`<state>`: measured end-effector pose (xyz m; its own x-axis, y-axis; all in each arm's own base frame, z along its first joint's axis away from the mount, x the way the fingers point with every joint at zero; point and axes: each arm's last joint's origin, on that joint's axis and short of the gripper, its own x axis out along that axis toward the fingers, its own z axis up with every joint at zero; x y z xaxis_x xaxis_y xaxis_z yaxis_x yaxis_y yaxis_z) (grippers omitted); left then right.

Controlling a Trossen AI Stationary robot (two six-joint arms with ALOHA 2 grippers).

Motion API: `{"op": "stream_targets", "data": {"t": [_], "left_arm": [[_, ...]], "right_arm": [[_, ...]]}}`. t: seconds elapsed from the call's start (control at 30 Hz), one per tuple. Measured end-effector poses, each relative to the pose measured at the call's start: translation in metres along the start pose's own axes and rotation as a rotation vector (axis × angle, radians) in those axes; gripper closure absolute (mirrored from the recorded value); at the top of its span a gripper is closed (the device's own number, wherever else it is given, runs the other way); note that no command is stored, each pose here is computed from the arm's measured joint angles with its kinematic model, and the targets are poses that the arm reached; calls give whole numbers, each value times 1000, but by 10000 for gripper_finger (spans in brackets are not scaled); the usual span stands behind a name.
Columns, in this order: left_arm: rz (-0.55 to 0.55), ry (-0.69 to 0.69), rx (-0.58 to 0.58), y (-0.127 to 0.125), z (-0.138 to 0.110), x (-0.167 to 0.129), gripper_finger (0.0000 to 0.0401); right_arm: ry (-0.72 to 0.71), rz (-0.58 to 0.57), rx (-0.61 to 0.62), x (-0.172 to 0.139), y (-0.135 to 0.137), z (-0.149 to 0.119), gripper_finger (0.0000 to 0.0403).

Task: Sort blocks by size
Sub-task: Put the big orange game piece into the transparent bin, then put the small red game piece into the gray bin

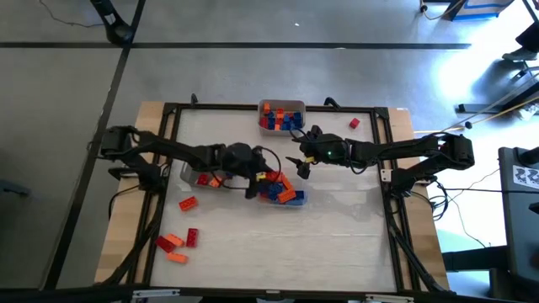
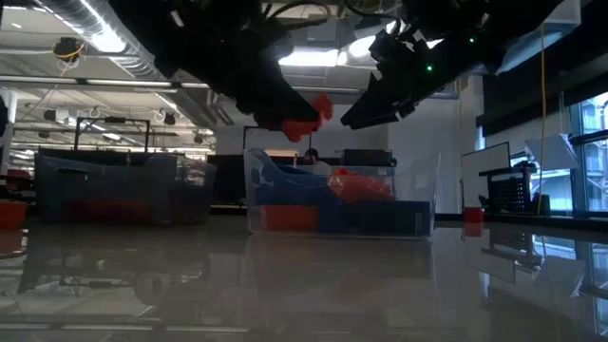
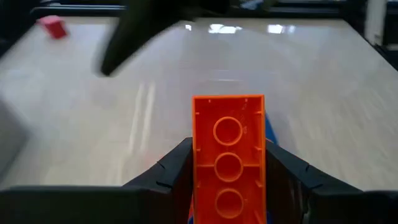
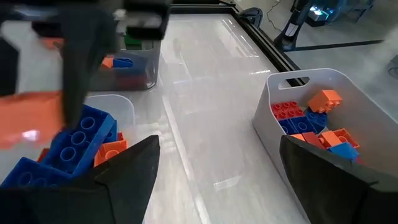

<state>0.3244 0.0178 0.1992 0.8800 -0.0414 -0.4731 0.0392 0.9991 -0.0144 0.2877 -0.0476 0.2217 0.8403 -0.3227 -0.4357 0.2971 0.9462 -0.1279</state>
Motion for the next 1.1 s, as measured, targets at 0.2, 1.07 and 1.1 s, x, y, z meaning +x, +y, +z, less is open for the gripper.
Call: {"op": "stream_targets", "data": {"t": [0.2,1.07,1.1], "left_arm": [[-44,21,78,-9,-4,24,261],[74,171,-12,-8,15,-58,155],[82,164,-15,-9,14,-62,155]], "right_arm": [[1,-41,-16,0,-1,0,72],[186,-561,130,-48,-38,35,72],[217,-592,160,-50,-47,35,72]]}}
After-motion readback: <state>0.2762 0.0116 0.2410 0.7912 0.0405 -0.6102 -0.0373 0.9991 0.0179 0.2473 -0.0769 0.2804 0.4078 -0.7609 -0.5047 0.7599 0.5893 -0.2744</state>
